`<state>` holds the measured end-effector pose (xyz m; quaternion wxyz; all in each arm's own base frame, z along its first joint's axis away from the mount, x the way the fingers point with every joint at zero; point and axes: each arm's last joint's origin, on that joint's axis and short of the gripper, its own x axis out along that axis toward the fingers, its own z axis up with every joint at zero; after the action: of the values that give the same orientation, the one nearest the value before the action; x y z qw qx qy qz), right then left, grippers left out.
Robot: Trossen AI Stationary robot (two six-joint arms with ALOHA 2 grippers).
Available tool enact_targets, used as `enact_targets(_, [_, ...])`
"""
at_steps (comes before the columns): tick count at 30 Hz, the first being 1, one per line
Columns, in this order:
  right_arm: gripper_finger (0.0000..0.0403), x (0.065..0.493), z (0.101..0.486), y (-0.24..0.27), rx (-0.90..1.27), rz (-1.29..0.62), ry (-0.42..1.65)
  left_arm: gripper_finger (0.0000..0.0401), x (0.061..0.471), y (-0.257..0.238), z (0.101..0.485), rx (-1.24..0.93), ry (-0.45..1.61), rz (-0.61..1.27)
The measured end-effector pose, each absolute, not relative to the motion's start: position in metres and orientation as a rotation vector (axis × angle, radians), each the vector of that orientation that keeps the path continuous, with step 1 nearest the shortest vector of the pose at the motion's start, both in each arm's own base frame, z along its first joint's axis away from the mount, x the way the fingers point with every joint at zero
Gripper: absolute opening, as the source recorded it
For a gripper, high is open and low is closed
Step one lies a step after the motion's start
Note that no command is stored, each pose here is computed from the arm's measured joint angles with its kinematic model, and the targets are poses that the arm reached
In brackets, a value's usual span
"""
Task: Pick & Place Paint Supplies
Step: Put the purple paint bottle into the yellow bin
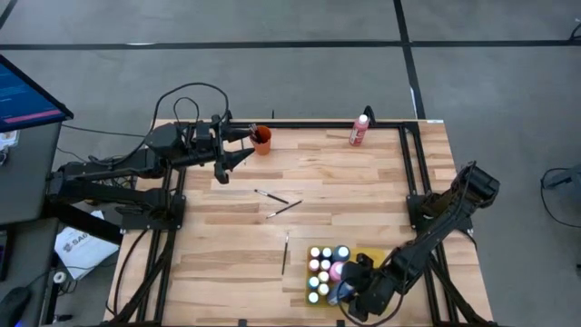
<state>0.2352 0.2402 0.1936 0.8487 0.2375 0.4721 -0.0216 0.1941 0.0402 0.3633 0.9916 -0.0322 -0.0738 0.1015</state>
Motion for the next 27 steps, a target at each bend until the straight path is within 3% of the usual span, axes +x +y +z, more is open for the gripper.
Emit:
enact_targets(7, [0.0250,0.239,0.193,0.236,0.491,-0.022,1.023,0.0242,0.194,0.040,0.363,-0.064,-0.148,0.202])
enact_targets(18, [0.0250,0.234,0.199,0.232,0.494,-0.002,1.063,0.0283,0.194,0.040,0.363,-0.064,-0.149,0.202])
enact_targets(27, [0.0250,0.229,0.212,0.226,0.476,0.014,1.047,0.0286,0.194,0.040,0.364,-0.068,-0.150,0.206])
